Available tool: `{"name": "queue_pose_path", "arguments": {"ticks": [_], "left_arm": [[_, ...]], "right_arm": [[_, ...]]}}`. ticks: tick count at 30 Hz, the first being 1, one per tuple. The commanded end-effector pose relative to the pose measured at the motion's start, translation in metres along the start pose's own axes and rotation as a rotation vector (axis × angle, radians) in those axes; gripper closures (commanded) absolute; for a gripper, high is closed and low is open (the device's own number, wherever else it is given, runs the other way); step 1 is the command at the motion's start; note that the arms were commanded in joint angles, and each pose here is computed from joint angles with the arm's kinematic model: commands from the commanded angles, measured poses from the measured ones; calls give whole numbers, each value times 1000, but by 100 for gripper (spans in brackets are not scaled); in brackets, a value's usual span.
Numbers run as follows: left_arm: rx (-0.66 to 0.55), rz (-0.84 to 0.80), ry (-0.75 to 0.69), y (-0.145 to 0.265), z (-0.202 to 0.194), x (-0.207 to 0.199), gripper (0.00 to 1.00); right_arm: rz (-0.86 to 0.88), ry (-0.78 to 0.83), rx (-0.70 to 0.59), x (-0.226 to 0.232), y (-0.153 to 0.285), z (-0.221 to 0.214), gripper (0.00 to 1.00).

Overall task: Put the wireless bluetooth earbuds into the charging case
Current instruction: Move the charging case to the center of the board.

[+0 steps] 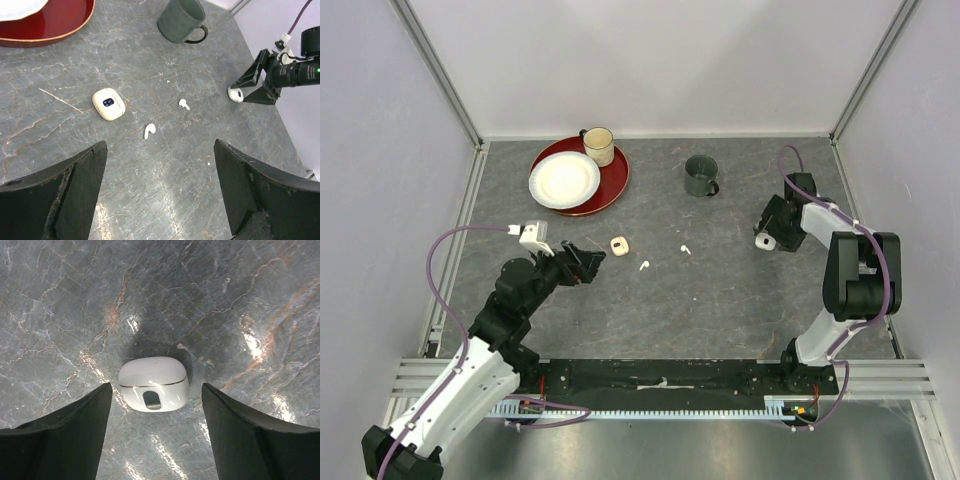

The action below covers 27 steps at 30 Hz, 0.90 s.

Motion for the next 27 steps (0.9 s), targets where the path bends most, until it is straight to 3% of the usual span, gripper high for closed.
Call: {"name": "queue_pose_path", "arguments": {"ticks": [1, 7, 10, 15, 20, 27], "left_arm": [[-4, -58, -28, -1, 11, -11, 7], [-8, -61, -31, 4, 14, -13, 7], [-14, -46, -40, 6, 14, -11, 7], [-19, -35, -43, 9, 14, -9, 7], [-8, -32, -30, 9, 12, -9, 7], [-12, -34, -10, 8, 13, -11, 7]], "right_arm": [[-16, 48, -5, 4, -10, -7, 25], [-51, 78, 7, 5, -14, -26, 33], [-42, 81, 9, 6, -13, -36, 42], [-29, 94, 30, 6, -9, -62, 47], [48, 78, 53, 17, 6, -104, 49], [186, -131, 105, 15, 19, -168, 46]]}}
Point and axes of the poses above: each gripper's point midway between its finger pads, its own y axis back along the fingers, its own x axis along the line the jaws close on, z = x × y, the point moved 8 cm from there along y, back along the fingers
